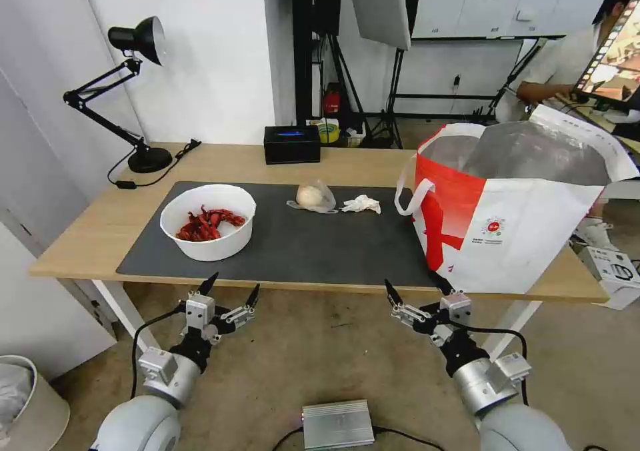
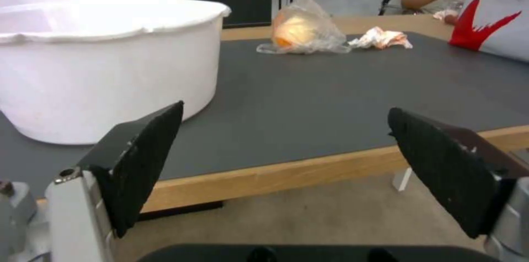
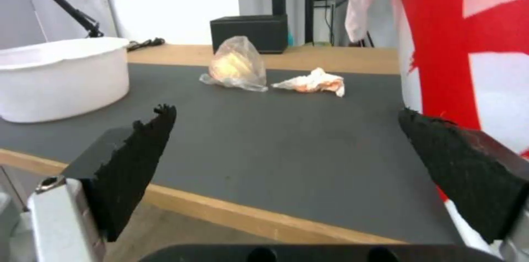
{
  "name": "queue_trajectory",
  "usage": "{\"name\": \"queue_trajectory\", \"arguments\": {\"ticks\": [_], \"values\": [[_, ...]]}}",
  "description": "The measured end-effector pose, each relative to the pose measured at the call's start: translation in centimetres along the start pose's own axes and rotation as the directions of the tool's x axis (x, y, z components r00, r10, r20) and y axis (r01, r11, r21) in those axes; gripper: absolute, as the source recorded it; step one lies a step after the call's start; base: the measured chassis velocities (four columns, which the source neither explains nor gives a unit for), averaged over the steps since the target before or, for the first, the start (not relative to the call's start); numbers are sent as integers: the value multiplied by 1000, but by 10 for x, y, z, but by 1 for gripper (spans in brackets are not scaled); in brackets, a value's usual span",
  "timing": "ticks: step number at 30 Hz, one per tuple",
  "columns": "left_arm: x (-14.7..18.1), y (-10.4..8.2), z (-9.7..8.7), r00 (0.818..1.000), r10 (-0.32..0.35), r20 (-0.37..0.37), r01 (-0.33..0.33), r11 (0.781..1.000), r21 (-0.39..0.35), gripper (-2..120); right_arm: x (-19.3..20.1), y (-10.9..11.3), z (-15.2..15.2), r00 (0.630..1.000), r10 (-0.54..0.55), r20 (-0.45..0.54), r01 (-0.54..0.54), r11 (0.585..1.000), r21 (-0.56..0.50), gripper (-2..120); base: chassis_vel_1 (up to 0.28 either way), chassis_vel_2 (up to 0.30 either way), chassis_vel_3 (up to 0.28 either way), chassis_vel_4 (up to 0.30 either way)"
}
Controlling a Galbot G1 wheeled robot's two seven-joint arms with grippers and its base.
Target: Pick up the trash from the table and place it into the takeout bag.
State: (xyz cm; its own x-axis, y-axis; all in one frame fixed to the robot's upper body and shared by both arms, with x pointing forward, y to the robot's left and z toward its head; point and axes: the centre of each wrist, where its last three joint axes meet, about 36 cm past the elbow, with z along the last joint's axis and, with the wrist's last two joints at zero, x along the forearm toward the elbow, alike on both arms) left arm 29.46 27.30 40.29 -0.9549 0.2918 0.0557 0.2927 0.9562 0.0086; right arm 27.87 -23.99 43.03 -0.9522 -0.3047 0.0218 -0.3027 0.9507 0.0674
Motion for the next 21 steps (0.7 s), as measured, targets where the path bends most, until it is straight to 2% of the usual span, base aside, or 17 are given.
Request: {"name": "queue_trajectory", "arguments": {"ticks": [5, 12, 21], "values": [[2, 1, -2, 1000, -5, 4, 5, 1000, -2, 100, -10, 7, -10, 1000, -13, 2, 13, 999, -42, 100, 0, 0, 0, 0], [5, -1, -6, 1000, -5, 14, 5, 1000, -3, 100, -43, 24, -42, 999, -51, 19, 53, 988, -144, 100, 0, 0, 0, 0], [9, -6, -7, 1000, -7, 15, 8, 1000, -3, 100, -79, 30, -47, 997, -74, 8, 74, 975, -211, 100, 0, 0, 0, 0]]}}
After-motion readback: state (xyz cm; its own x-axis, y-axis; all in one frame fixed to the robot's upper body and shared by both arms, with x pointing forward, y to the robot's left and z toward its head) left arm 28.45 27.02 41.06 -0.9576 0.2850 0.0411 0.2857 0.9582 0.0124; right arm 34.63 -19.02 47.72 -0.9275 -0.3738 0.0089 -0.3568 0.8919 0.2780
